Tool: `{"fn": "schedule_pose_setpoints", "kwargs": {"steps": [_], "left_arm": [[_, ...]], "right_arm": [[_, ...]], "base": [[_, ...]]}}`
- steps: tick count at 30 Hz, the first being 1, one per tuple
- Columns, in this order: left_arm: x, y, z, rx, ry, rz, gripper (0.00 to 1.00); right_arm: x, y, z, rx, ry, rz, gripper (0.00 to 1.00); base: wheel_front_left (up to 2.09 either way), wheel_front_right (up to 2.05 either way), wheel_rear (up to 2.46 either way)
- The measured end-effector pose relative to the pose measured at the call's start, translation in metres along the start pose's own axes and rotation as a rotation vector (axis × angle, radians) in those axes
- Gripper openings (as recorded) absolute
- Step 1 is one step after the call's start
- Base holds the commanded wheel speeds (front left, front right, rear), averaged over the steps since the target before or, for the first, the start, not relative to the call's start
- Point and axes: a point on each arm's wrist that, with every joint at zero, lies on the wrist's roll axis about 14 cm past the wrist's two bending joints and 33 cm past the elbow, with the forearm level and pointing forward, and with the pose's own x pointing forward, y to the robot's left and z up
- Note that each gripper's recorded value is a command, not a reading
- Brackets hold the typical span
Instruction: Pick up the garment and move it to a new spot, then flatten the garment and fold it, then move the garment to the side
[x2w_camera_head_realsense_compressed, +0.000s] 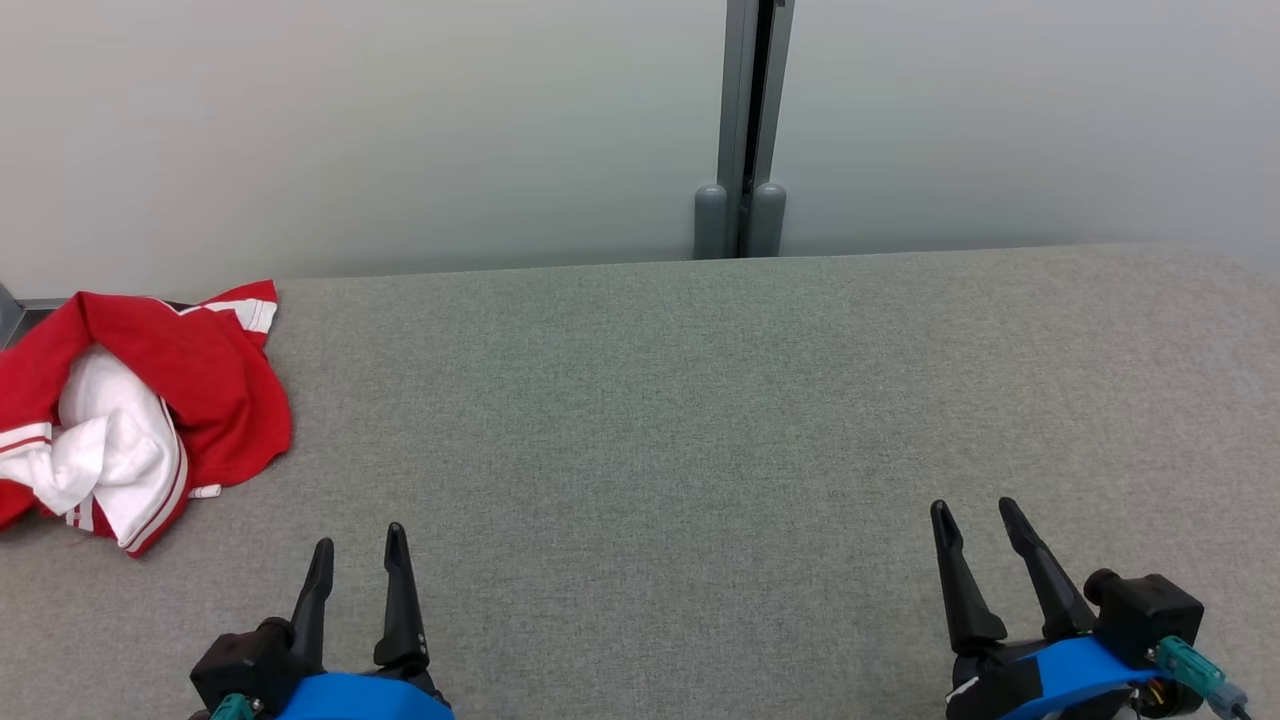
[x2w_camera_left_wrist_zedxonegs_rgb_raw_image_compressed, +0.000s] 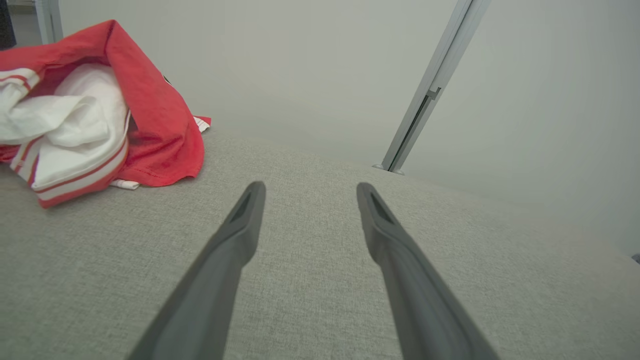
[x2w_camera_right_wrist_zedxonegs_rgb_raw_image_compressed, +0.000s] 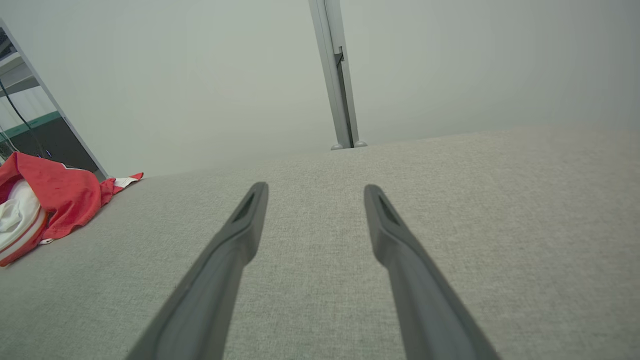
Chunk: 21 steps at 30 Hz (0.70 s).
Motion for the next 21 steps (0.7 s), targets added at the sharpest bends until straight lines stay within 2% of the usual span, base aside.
{"fn": "schedule_pose_setpoints", "kwargs": {"steps": [21], "left_arm": [[-0.004, -0.002, -0.01, 0.124, 0.008, -0.03, 1.0]], "right_arm": [[-0.002, 0.002, -0.002, -0.161, -0.006, 0.029, 1.0]], "base": [[0.0, 0.0, 0.0]]}}
